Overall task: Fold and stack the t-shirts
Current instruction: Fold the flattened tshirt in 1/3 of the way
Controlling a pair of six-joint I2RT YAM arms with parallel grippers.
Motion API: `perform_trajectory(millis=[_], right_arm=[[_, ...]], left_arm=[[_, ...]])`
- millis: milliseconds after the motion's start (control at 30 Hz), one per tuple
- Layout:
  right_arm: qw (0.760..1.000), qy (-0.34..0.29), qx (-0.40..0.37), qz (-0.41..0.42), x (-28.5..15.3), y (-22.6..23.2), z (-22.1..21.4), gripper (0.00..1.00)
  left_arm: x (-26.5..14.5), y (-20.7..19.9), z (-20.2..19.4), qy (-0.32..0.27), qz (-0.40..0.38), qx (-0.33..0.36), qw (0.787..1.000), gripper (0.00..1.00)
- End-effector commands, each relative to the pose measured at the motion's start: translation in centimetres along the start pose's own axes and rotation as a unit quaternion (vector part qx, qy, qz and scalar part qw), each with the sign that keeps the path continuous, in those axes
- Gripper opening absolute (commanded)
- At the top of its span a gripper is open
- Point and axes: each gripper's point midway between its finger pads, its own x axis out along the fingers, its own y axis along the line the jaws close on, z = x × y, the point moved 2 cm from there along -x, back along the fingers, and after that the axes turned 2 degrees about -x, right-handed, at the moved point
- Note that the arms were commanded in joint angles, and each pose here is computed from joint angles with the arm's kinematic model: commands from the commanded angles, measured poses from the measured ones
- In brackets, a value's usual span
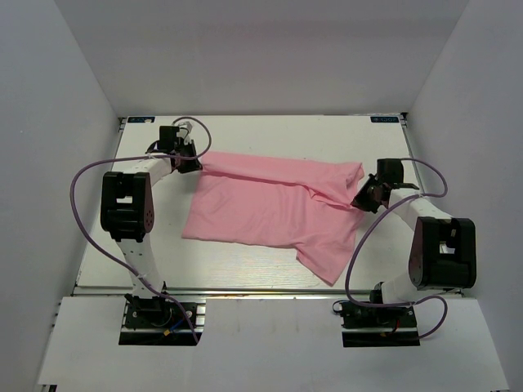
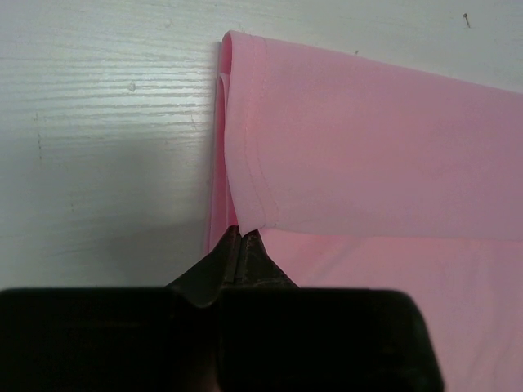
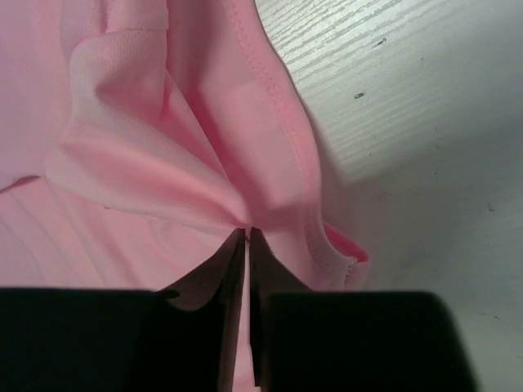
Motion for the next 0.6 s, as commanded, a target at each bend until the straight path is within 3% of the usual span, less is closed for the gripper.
perform_trajectory(millis=[0, 33, 133, 167, 233, 300, 400, 433, 567], right_arm=[[1.000, 0.014, 0.006, -0.012, 0.1, -0.3, -0.5, 0.15], [1.000, 0.015, 0.006, -0.015, 0.0, -0.4, -0.5, 0.22], [1.000, 0.002, -0.008, -0.026, -0.8, -0.5, 0.3, 0.42], [0.999, -0.012, -0.017, -0.037, -1.1, -0.6, 1.0, 0.46], [0.998, -0.046, -0.031, -0.038, -2.7, 0.1, 3.1, 0.56], [0.995, -0.081, -0.058, -0.009, -4.2, 1.9, 5.2, 0.62], [0.986, -0.098, -0.096, 0.090, -5.5, 5.7, 6.5, 0.88], [0.980, -0.118, -0.106, 0.119, -5.6, 6.9, 7.5, 0.90], [0.959, -0.083, -0.147, 0.227, -5.3, 12.2, 6.4, 0.90]], left_arm=[[-1.7, -0.4, 1.0, -0.014, 0.004, 0.002, 1.000, 0.08], [-1.8, -0.2, 0.8, -0.010, 0.010, 0.001, 1.000, 0.21], [-2.6, -0.1, 1.2, -0.011, 0.024, 0.000, 1.000, 0.49], [-3.2, -0.1, 1.4, -0.011, 0.032, 0.000, 0.999, 0.76], [-4.1, 0.3, 2.5, -0.025, 0.060, -0.004, 0.998, 0.98], [-5.7, 0.5, 3.9, -0.046, 0.086, -0.008, 0.995, 1.00], [-7.2, -0.6, 6.1, -0.080, 0.074, -0.008, 0.994, 1.00], [-7.2, -1.5, 6.7, -0.090, 0.061, -0.002, 0.994, 1.00], [-6.7, -4.9, 8.9, -0.114, -0.027, 0.017, 0.993, 1.00]])
